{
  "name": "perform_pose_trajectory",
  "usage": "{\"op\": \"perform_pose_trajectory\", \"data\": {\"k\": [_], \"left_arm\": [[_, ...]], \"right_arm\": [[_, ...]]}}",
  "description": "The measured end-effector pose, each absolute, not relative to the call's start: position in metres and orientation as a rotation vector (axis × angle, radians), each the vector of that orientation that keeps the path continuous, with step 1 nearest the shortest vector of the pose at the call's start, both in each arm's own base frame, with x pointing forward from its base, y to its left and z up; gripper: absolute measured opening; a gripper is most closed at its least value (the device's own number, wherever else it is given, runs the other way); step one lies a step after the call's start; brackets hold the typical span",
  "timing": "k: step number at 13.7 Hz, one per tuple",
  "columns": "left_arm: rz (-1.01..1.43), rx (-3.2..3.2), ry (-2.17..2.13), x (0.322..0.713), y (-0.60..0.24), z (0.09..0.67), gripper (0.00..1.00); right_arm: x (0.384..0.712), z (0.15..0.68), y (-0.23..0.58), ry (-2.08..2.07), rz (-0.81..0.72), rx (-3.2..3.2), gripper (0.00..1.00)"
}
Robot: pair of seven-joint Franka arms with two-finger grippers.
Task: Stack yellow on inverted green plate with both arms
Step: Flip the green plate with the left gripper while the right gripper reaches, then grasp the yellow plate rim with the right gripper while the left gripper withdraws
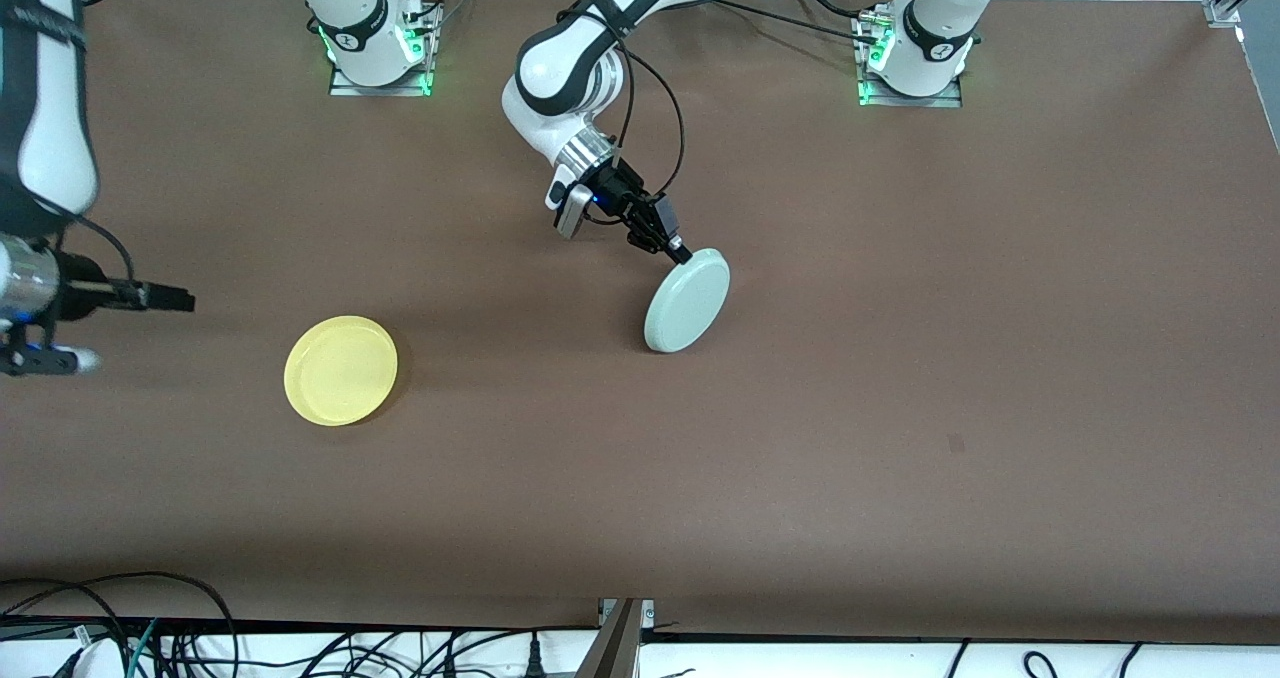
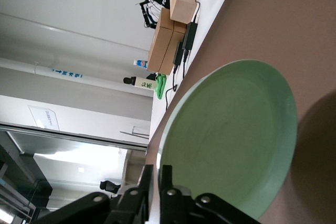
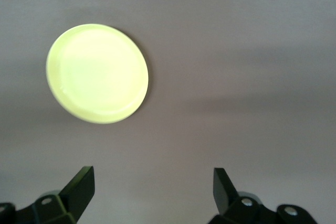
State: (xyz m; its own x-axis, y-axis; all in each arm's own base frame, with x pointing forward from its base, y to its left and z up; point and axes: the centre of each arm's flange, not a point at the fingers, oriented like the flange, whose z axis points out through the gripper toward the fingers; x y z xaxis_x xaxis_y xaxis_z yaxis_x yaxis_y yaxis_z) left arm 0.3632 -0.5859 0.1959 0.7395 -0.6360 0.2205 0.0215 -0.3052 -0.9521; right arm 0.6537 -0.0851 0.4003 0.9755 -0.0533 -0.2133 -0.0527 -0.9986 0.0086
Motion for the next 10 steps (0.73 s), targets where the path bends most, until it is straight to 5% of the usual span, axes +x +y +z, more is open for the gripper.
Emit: {"op": "perform_pose_trajectory", "data": {"k": [7,10], "left_arm": [[-0.839,-1.809,0.518,0.260,-0.631,0.179,0.93],[-0.793,-1.939,0.458,0.268,-0.639,0.190,1.00]], "right_arm": [[0.661,0.264,-0.076,-0.088,-0.420,3.138,1.00],[0.649,0.232,-0.076,-0.103,-0.382,3.146,1.00]]}}
